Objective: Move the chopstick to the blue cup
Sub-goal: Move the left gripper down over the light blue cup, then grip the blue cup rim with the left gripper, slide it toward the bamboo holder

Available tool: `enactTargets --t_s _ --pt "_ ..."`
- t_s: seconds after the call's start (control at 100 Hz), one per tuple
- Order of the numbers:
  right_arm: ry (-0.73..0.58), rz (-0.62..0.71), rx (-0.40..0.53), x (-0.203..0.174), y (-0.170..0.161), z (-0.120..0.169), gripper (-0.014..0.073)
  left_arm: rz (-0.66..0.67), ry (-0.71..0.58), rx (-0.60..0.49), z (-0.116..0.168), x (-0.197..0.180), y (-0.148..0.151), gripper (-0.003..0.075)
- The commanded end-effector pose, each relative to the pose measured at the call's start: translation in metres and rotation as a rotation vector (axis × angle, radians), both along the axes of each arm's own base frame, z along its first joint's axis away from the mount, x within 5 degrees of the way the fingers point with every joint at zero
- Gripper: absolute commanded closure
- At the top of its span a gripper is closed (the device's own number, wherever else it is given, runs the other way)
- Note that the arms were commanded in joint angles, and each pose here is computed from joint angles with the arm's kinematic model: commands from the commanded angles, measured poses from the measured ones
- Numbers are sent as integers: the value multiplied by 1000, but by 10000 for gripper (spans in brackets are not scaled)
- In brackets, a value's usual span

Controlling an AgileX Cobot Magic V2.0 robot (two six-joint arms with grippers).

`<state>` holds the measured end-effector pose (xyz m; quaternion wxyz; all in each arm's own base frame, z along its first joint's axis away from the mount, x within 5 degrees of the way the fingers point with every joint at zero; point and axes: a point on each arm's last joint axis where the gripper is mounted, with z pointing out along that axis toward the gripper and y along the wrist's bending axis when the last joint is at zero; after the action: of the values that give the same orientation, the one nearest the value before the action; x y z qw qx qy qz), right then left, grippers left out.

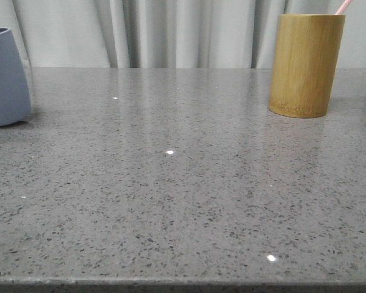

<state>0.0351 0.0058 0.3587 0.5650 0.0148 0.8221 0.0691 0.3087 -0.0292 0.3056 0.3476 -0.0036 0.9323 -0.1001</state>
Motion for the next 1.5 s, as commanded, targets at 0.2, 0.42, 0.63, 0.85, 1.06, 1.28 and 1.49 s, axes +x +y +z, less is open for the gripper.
enactTargets --t_s 0.2,0.42,0.63,0.85,1.06,1.28,1.49 --pt "-76 -6 5 3 0 14 -50 -259 -166 -15 59 -9 -69 739" --pt "-69 -4 8 3 0 13 -50 -426 -183 -33 71 -1 -128 739" --pt "-56 3 19 3 1 12 -50 -530 -166 -35 70 16 -175 739" --pt "-48 7 23 2 2 12 -50 -600 -117 -22 60 30 -209 739" --pt "-50 9 28 2 2 12 -50 -615 -102 -1 49 38 -220 739" --pt "-50 11 31 2 2 12 -50 -616 -85 8 42 41 -222 739" --pt "-55 11 33 3 2 12 -50 -617 -77 10 40 41 -222 739"
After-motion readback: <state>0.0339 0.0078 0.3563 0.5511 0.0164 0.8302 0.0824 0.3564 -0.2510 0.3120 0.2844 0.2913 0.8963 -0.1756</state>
